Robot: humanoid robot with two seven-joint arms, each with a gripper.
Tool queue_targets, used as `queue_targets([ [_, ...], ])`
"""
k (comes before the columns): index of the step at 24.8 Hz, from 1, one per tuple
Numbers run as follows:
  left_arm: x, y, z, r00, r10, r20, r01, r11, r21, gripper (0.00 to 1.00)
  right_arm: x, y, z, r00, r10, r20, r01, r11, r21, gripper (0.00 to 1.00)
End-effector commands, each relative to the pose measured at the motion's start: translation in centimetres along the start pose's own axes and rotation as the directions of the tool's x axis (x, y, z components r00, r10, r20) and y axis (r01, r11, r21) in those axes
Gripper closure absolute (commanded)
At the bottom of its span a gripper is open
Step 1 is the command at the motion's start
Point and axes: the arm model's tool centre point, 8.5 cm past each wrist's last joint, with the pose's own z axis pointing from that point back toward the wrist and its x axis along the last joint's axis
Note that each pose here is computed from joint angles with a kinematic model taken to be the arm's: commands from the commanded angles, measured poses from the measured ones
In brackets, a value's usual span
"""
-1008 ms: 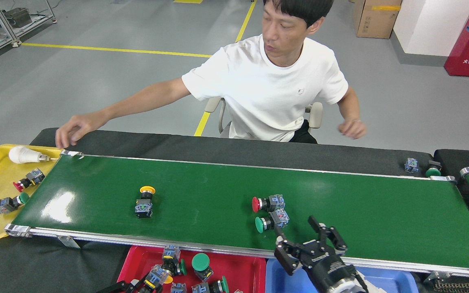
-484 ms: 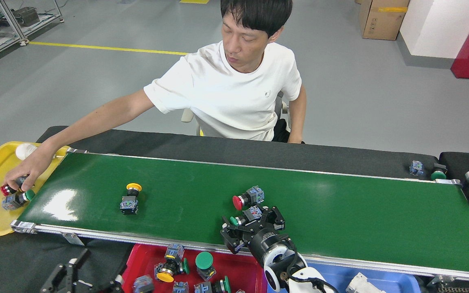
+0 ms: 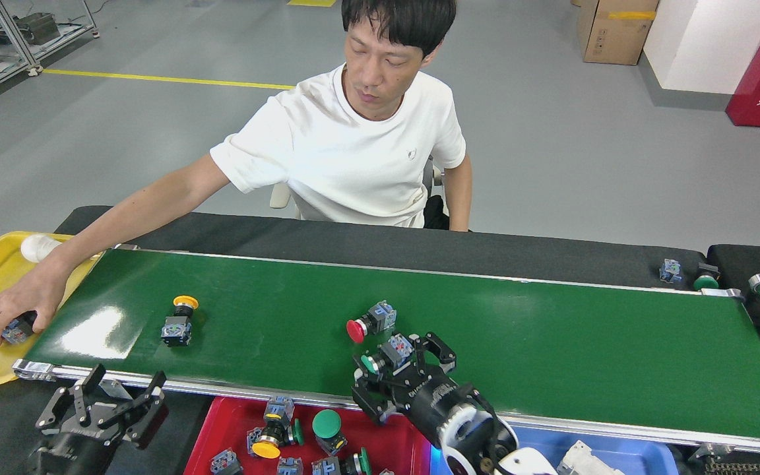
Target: Pick switch part from conveyor to tray
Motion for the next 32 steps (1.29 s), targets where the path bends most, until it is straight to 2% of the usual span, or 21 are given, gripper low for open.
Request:
queue_targets([
  [1,-0.8,0.3,-1.5,1.0,0.0,-0.029,-0.001,1.0,-0.011,0.0,2.2,-0.5,0.7,0.982,0.034,0.187,-0.03,0.999,-0.022,0.52],
  [2,-1.1,0.4,-2.1,0.999,0.006,-0.033,-0.007,1.0,-0.013,0.0,2.6,-0.2,0.8,0.974,0.04,0.221,-0.037,0.999,-0.017,0.5],
  [3,-1.3,0.5,-3.0,0.999,0.017,-0.038,-0.018,1.0,-0.016,0.0,3.1,0.1,0.9,0.968,0.041,0.249,-0.04,0.999,-0.01,0.39],
  [4,-1.6,0.6,-3.7,0.999,0.024,-0.043,-0.025,0.999,-0.022,0.0,3.5,0.1,0.7,0.965,0.04,0.259,-0.039,0.999,-0.008,0.12],
  [5,-2.1,0.6,-4.3,0.998,0.027,-0.05,-0.029,0.999,-0.033,0.0,3.7,0.1,0.7,0.963,0.04,0.267,-0.04,0.999,-0.005,0.02],
  [10,-4.8,0.5,-5.8,0.995,0.023,-0.098,-0.028,0.998,-0.049,0.0,3.8,-0.2,0.5,0.963,0.038,0.266,-0.036,0.999,-0.012,0.02],
  [13,-4.9,0.3,-6.8,0.996,0.003,-0.094,-0.009,0.998,-0.06,0.1,3.5,-0.4,0.4,0.966,0.038,0.254,-0.035,0.999,-0.017,0.02],
  [16,-5.0,-0.8,-6.8,0.997,-0.033,-0.066,0.028,0.996,-0.081,0.47,2.6,-1.0,0.4,0.975,0.029,0.221,-0.022,0.999,-0.033,0.02],
  [19,-5.1,-0.9,-7.2,0.998,-0.034,-0.055,0.029,0.995,-0.096,0.86,-2.2,-2.3,1.8,1.0,-0.011,0.027,0.013,0.997,-0.081,0.02],
  [20,-5.0,-0.9,-7.2,0.998,-0.031,-0.051,0.026,0.995,-0.093,0.95,-4.8,-2.9,3.0,0.998,-0.03,-0.064,0.023,0.994,-0.108,0.02],
  [21,-5.2,-0.8,-7.2,0.998,-0.028,-0.053,0.023,0.996,-0.09,0.96,-7.3,-3.5,4.5,0.987,-0.053,-0.15,0.031,0.99,-0.141,0.02],
  [24,-4.5,0.0,-7.2,0.999,-0.004,-0.035,0.003,0.999,-0.04,0.96,-13.6,-4.3,10.0,0.925,-0.113,-0.362,0.035,0.976,-0.215,0.02],
  [25,-4.1,0.8,-6.7,1.0,0.009,0.007,-0.009,1.0,0.003,0.96,-16.1,-4.5,12.7,0.879,-0.147,-0.454,0.034,0.968,-0.248,0.02],
  [27,-2.8,1.1,-4.7,0.997,-0.003,0.076,-0.001,0.999,0.053,0.96,-18.8,-4.5,16.4,0.792,-0.202,-0.577,0.031,0.956,-0.291,0.02],
  [29,-1.2,1.4,-1.1,0.991,-0.043,0.125,0.028,0.993,0.119,0.95,-20.5,-3.8,19.5,0.683,-0.256,-0.684,0.034,0.946,-0.321,0.02],
  [31,0.7,0.8,2.6,0.984,-0.064,0.168,0.041,0.99,0.134,0.94,-20.3,-2.0,21.6,0.616,-0.268,-0.74,0.023,0.946,-0.324,0.02],
  [32,1.7,0.8,4.2,0.978,-0.077,0.192,0.048,0.988,0.147,0.93,-19.8,-1.1,22.8,0.597,-0.259,-0.759,0.009,0.948,-0.317,0.03],
])
